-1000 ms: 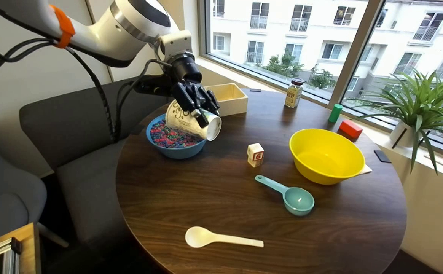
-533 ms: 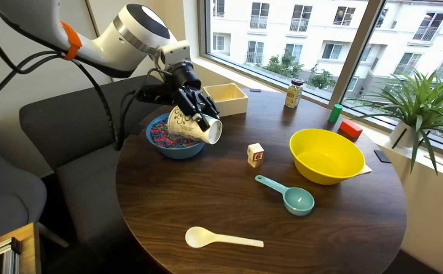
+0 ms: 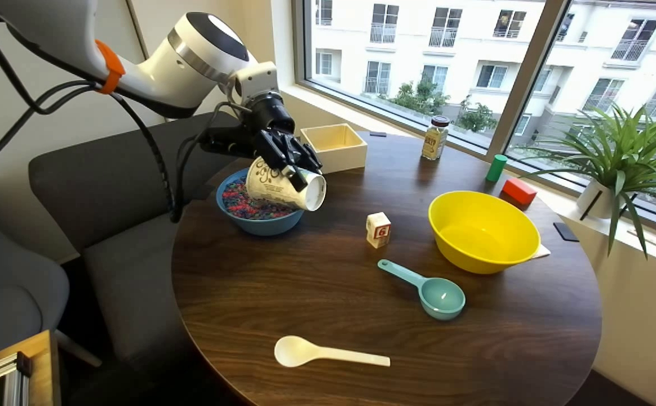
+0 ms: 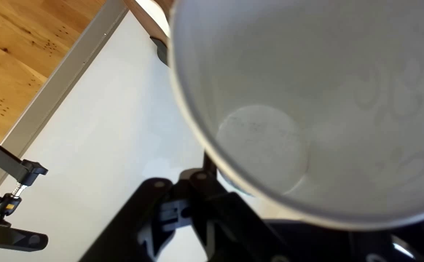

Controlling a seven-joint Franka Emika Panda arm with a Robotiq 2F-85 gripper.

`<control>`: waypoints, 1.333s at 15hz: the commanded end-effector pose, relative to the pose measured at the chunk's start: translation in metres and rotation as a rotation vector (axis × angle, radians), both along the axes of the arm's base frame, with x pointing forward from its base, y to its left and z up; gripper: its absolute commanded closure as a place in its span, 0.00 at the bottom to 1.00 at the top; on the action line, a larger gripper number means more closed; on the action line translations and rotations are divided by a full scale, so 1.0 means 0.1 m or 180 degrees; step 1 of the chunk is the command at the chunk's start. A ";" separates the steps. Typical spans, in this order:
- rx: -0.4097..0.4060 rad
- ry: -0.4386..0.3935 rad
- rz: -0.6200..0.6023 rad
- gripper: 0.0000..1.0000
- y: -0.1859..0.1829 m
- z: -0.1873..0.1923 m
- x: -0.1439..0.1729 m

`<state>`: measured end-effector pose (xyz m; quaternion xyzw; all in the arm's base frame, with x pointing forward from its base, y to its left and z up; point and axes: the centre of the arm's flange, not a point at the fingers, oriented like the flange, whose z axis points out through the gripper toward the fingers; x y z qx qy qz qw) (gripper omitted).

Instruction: Use the cup to scoop the content in the blue bowl and pour it in the yellow bowl

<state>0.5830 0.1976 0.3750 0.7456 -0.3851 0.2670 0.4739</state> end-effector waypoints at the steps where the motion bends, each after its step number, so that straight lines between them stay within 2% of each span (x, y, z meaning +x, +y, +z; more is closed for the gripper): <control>1: -0.0090 -0.0003 -0.0085 0.62 0.20 -0.10 0.06; 10: -0.0206 0.0077 -0.0163 0.62 0.37 -0.25 0.10; 20: -0.0045 0.0056 -0.0107 0.62 0.50 -0.25 0.18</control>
